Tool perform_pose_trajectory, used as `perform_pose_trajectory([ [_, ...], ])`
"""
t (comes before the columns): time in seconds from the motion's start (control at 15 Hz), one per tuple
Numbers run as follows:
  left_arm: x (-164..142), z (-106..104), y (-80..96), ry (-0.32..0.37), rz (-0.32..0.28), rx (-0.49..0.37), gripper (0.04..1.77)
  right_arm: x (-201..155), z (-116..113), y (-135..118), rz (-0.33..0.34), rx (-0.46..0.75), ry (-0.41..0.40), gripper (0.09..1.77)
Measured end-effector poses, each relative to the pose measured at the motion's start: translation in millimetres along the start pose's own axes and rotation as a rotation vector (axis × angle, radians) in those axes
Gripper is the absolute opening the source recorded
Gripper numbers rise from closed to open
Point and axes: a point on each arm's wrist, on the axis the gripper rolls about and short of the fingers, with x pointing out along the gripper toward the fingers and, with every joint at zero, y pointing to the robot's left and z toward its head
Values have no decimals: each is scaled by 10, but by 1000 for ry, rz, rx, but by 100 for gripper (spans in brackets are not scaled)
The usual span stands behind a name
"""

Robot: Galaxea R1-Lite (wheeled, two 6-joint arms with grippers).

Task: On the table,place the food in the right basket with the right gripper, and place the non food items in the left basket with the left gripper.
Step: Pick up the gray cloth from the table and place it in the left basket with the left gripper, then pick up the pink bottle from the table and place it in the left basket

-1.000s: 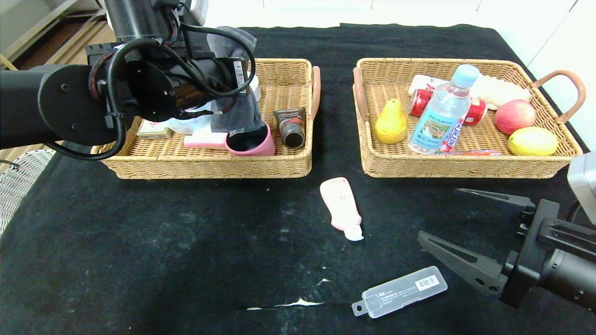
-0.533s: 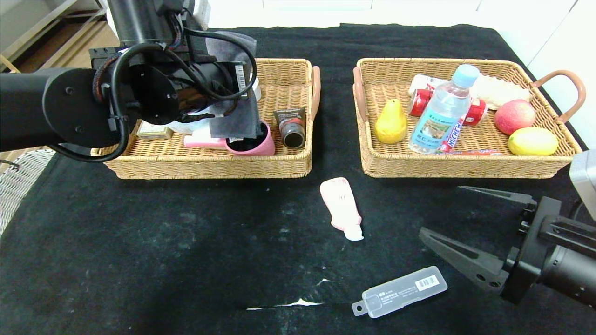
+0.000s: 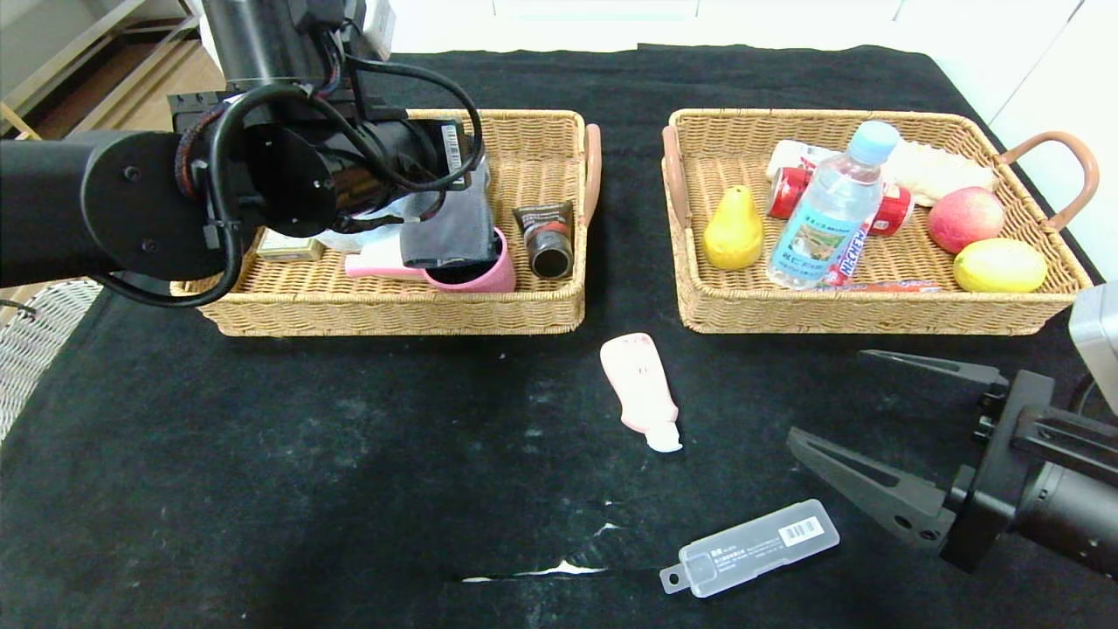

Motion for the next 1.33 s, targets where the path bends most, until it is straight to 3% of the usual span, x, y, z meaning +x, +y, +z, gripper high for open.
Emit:
perform_pose_trajectory([
  [0.53,-76,-64,-66,49,-11,20,159,-32,30,9,3,-3,-16,171],
  [0.93,-433,-207,-415,170,-47,65,166,-46,41,21,8,-5,-23,171],
  [1.33,-769,-335,-825,222,-127,26,169,-47,37,29,12,-6,-21,171],
])
